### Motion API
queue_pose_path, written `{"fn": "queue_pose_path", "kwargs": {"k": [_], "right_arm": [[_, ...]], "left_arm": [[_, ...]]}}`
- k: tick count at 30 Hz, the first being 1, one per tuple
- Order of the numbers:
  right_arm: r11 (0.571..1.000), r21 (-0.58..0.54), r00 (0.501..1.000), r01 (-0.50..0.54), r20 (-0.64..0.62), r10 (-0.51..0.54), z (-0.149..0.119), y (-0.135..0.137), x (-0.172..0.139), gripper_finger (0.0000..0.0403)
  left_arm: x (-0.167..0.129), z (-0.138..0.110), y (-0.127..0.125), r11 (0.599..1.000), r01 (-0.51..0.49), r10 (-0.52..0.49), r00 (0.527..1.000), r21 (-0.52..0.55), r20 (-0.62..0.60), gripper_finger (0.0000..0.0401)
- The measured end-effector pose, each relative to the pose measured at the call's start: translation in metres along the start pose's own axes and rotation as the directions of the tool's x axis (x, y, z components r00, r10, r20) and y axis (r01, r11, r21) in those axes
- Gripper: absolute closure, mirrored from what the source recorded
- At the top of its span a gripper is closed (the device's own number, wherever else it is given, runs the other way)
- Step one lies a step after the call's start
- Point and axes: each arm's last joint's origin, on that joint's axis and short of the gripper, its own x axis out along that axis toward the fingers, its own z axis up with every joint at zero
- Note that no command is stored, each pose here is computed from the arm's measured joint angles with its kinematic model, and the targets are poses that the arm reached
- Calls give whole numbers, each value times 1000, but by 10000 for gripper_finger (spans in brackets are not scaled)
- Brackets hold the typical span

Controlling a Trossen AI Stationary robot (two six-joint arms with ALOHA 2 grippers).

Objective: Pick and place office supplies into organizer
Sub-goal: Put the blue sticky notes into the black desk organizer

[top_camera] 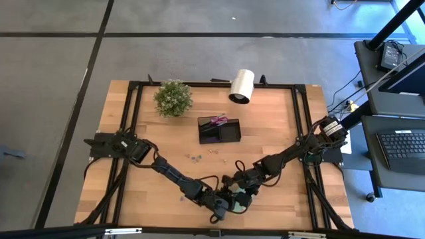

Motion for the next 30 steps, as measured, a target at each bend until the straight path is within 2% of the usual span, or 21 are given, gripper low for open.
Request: {"fn": "queue_pose_path", "kwargs": {"k": [8, 13, 17, 23, 30], "right_arm": [[1000, -9, 1000, 3, 2, -3, 0, 0, 0, 126], [1000, -6, 1000, 7, -1, -7, 0, 0, 0, 126], [1000, -5, 1000, 8, -1, -8, 0, 0, 0, 126], [1000, -1, 1000, 8, -1, -8, 0, 0, 0, 126], [1000, 0, 1000, 9, 1, -9, 0, 0, 0, 126]], "left_arm": [[-7, 5, -5, 999, 22, -23, 1000, 48, 20, 400], [-23, 20, -11, 991, 127, -131, 989, 52, 72, 400], [-27, 17, -18, 976, 207, -209, 977, 69, 38, 400], [-27, 3, -20, 976, 216, -214, 973, 16, -83, 400], [-23, 3, -13, 980, 200, -201, 975, -19, -90, 400]]}}
